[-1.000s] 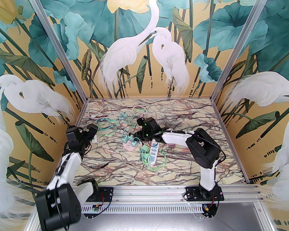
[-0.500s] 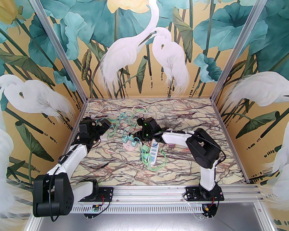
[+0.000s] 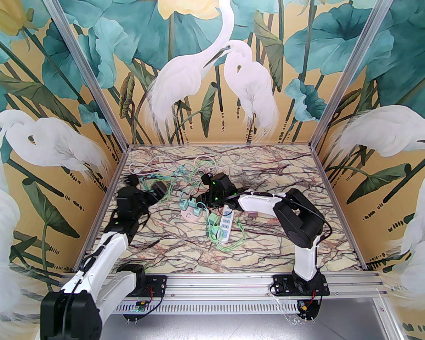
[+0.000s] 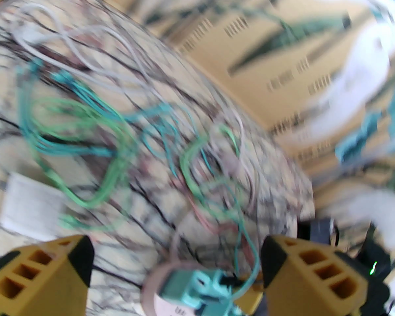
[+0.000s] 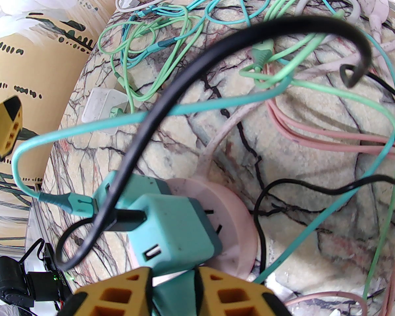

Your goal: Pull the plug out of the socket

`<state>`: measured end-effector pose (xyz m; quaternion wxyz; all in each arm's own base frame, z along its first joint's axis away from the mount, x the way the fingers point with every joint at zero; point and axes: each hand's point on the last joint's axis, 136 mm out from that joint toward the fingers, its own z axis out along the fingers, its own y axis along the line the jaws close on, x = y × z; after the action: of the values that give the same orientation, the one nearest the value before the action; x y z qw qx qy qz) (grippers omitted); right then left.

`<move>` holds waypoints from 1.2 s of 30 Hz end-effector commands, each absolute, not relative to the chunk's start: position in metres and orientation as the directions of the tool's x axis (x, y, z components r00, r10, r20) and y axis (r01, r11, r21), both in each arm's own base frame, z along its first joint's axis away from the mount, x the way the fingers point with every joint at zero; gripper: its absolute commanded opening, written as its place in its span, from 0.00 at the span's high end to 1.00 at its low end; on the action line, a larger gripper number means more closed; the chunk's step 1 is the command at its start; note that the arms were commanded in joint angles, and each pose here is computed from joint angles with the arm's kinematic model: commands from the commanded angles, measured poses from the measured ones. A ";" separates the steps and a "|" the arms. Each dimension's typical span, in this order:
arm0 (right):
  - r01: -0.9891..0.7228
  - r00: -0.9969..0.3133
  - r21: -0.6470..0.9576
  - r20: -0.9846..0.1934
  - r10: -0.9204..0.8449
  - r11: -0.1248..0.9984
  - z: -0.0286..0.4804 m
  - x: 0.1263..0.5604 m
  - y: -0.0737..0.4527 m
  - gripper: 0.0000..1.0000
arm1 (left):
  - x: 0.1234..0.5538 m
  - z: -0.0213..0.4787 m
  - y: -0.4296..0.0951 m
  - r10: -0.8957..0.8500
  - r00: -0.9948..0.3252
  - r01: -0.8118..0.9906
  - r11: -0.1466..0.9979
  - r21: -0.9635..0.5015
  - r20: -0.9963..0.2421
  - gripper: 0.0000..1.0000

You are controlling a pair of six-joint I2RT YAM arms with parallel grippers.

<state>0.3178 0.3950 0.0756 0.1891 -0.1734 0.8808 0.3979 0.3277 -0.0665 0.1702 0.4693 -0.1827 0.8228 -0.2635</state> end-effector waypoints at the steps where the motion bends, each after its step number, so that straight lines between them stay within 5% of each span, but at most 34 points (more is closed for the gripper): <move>1: -0.322 -0.939 0.475 -0.272 -0.212 0.819 -0.011 0.291 0.339 0.71 | 0.316 0.155 -0.088 -0.379 -0.548 0.012 0.888 -0.460 -0.746 0.14; 15: -0.338 -0.932 0.487 -0.293 -0.214 0.805 -0.002 0.292 0.340 0.70 | 0.307 0.085 -0.132 -0.039 -0.715 0.139 0.971 -0.196 -0.698 0.37; 29: -0.390 -0.899 0.510 -0.391 -0.198 0.767 0.034 0.297 0.340 0.68 | 0.339 0.069 -0.148 0.050 -0.728 0.180 0.976 -0.120 -0.684 0.44; 36: -0.397 -0.886 0.517 -0.431 -0.170 0.759 0.051 0.300 0.332 0.67 | 0.336 0.067 -0.158 0.061 -0.741 0.211 0.967 -0.146 -0.668 0.66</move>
<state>0.3047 0.3479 0.0572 0.1904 -0.1573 0.9085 0.3372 0.3323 -0.1547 0.0622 0.3480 0.0708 0.9288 -0.1055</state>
